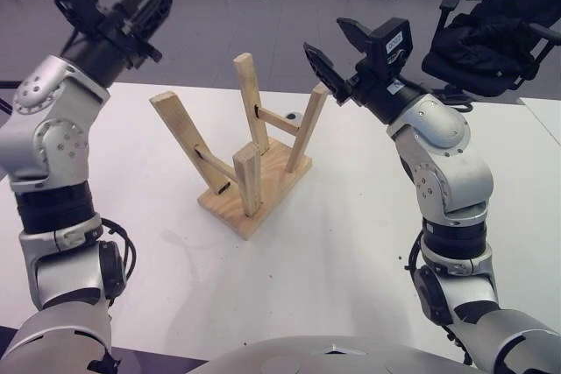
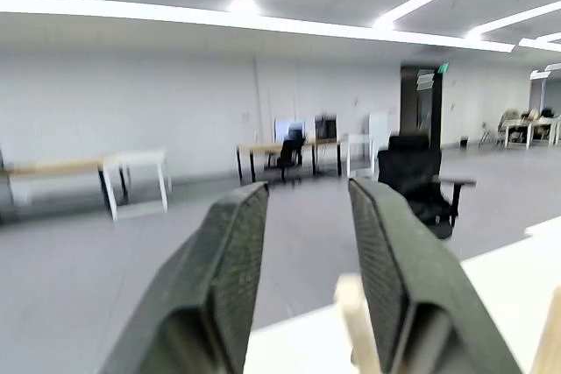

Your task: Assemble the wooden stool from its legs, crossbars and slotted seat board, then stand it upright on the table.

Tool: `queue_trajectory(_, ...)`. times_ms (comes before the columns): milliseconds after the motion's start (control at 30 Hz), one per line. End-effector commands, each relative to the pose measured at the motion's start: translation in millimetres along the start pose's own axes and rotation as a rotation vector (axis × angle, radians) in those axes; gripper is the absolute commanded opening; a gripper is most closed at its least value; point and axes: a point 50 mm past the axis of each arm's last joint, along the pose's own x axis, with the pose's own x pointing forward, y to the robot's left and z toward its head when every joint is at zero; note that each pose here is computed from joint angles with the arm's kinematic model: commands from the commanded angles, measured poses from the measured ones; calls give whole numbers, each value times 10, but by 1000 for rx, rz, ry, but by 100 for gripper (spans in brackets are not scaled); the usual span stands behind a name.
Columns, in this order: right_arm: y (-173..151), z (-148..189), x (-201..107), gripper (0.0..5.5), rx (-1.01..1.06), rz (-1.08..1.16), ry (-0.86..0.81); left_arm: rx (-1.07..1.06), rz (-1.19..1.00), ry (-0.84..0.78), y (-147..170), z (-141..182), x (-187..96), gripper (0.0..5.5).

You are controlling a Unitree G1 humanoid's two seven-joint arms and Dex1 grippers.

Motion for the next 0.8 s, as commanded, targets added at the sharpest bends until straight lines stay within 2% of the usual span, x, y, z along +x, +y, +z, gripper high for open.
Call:
queue_trajectory(33,112,-86,-16,328,43,41,21,-188,17,262,-111,-1051,-269,168)
queue_trajectory(67,111,-104,-30,328,45,37,29,-213,2,276,-205,-1145,-296,168)
queue_trajectory(133,85,-129,-51,328,45,22,42,-211,-26,242,-303,-1080,-221,168)
queue_trajectory(333,-195,-260,-53,328,14,-127,96,-45,-9,24,-142,-430,123,168)
queue_trajectory(467,-556,-393,-24,328,63,-234,135,-82,0,-182,-39,80,255,168)
queue_trajectory(567,-992,-680,-76,328,93,-329,237,-61,65,-233,195,269,62,168)
queue_trajectory(633,-1095,-937,-149,328,37,-329,365,-35,138,-184,339,157,-137,168)
queue_trajectory(667,-1045,-1082,-179,328,-1,-261,417,-16,181,-122,393,-12,-298,168)
queue_trajectory(733,-816,-1159,-186,328,-51,-23,400,27,275,64,464,-445,-702,168)
queue_trajectory(800,-616,-1051,-202,328,-58,189,322,79,316,319,421,-881,-1138,168)
